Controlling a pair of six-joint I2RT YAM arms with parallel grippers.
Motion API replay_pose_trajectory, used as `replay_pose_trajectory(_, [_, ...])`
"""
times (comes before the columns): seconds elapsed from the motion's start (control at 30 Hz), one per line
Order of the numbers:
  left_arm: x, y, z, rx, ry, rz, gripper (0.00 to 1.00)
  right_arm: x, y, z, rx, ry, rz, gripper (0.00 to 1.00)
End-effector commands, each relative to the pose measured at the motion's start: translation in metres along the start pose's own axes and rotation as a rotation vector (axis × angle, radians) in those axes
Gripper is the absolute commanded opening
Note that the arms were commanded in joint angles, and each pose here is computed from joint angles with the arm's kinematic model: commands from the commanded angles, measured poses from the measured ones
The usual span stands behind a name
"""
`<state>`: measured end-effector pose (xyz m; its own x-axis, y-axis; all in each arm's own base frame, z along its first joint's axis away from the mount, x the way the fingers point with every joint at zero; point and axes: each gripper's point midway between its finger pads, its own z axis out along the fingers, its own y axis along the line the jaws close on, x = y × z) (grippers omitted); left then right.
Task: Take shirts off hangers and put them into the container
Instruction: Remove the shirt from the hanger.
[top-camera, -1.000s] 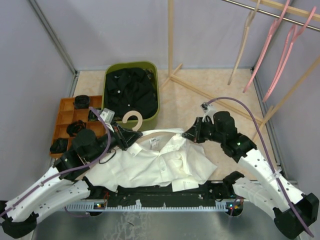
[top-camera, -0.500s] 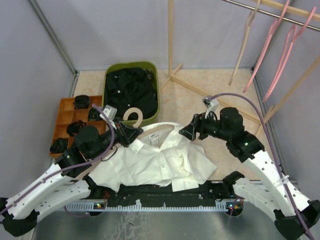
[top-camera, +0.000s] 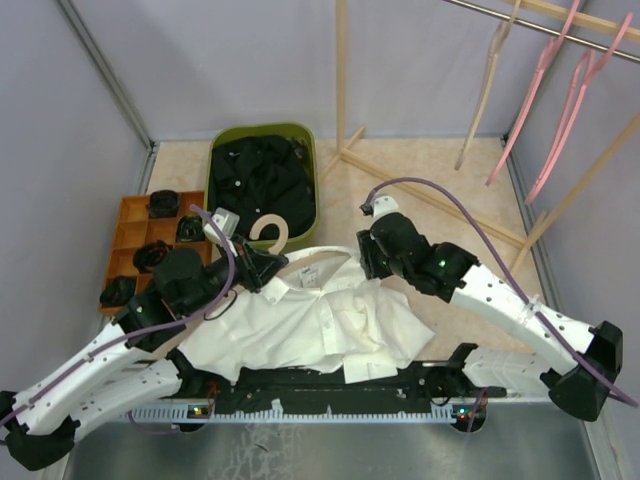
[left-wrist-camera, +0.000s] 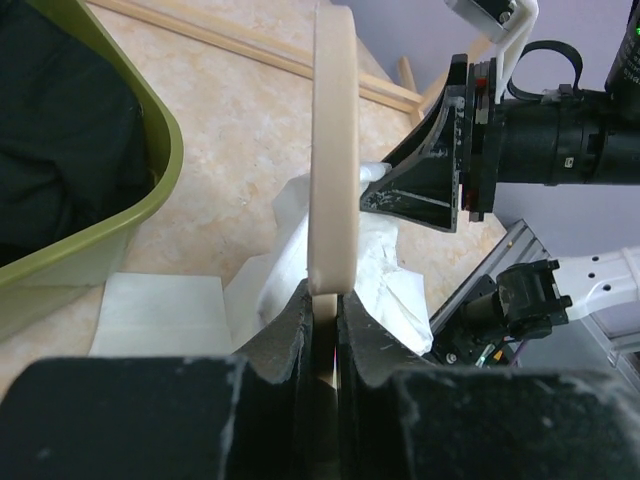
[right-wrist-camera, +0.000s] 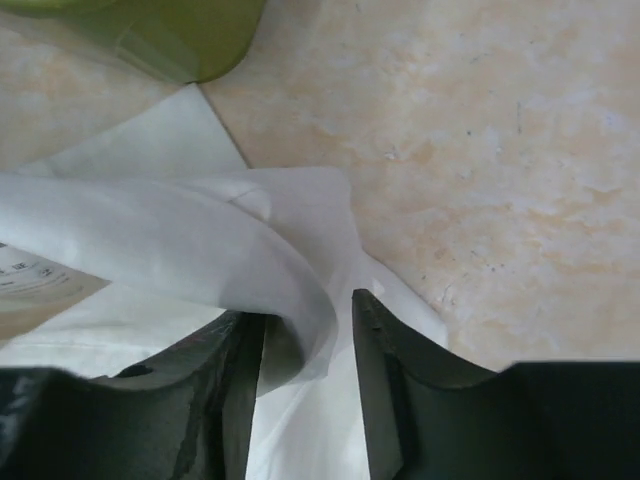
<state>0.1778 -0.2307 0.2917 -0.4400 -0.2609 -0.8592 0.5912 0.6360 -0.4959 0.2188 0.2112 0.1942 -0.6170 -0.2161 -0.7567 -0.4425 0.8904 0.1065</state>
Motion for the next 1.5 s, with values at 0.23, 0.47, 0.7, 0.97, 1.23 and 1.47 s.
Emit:
replay_pose_trajectory(0.23, [-0.019,-0.016,-0.011,0.059,-0.023,0.058,0.0,-0.049,-0.039,-0.028,0.025,-0.177,0.282,0.02])
replay_pose_trajectory(0.47, [-0.024,-0.035,-0.022,0.177,-0.041,0.145,0.0,-0.031,-0.063,-0.017,0.121,-0.062,0.298,0.04])
replay_pose_trajectory(0.7, [-0.021,-0.053,-0.026,0.285,-0.011,0.183,0.0,-0.054,-0.047,-0.021,0.01,-0.155,0.304,0.13])
replay_pose_trajectory(0.97, [-0.029,-0.071,-0.028,0.368,-0.026,0.189,0.0,-0.052,-0.032,-0.017,-0.077,-0.127,0.272,0.29])
replay_pose_trajectory(1.23, [-0.05,-0.059,-0.037,0.285,-0.141,0.184,0.0,-0.011,-0.061,0.003,0.11,0.056,0.255,0.19])
replay_pose_trajectory(1.47, [-0.063,-0.051,-0.049,0.256,-0.256,0.149,0.0,0.011,-0.034,0.013,-0.053,0.099,0.267,0.19])
